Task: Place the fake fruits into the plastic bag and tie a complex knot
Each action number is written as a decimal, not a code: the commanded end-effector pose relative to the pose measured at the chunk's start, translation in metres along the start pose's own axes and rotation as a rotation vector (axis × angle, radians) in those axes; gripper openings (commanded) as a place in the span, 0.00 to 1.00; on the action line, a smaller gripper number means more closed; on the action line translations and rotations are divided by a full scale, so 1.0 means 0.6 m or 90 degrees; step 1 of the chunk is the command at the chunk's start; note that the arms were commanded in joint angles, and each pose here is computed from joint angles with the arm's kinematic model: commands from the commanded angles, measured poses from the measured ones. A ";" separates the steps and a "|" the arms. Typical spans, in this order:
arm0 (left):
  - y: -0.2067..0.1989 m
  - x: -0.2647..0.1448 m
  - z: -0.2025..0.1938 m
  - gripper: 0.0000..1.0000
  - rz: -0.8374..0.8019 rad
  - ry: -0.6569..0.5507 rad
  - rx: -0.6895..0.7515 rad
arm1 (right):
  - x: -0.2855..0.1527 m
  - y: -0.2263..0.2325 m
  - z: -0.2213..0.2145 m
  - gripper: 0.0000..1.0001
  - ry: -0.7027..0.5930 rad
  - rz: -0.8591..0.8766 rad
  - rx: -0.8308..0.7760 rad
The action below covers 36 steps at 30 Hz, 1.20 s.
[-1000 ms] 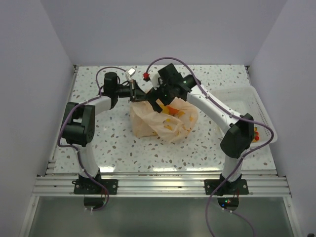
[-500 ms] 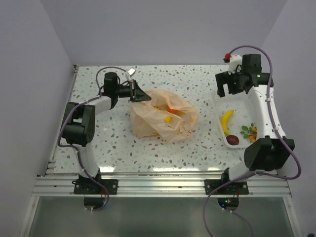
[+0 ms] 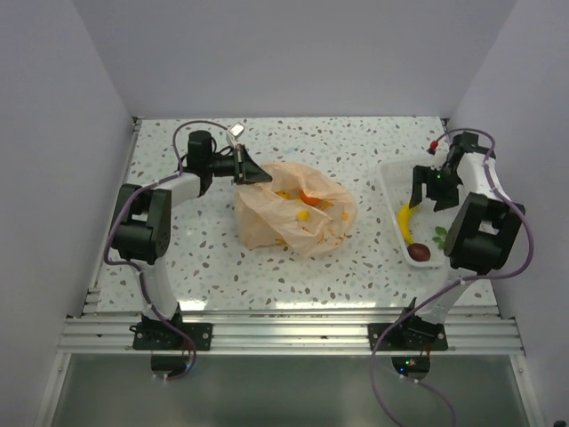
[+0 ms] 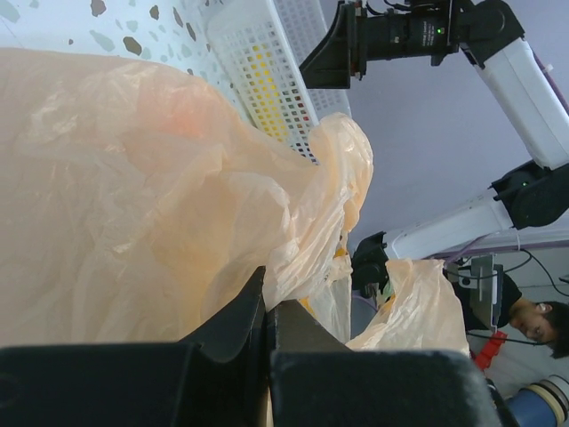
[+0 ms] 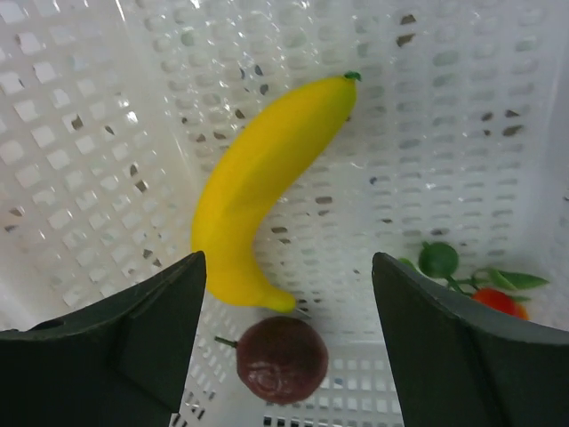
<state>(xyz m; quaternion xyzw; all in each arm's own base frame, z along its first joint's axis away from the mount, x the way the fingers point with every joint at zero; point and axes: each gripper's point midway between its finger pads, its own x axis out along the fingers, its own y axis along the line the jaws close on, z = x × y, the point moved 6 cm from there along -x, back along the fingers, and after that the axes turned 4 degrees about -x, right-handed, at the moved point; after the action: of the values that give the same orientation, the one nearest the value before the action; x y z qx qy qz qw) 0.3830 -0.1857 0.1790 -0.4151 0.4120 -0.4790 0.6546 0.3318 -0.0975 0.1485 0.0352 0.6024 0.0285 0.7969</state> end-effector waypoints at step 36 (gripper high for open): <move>-0.010 -0.005 0.010 0.00 -0.007 0.001 0.026 | -0.237 0.419 0.129 0.07 -0.363 0.341 -0.334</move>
<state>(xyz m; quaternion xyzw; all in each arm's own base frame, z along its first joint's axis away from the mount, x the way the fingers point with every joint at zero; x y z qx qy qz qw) 0.3817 -0.1853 0.1767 -0.4145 0.4171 -0.4766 0.6535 0.3736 0.0868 0.3204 0.0213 0.3289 0.3085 0.8923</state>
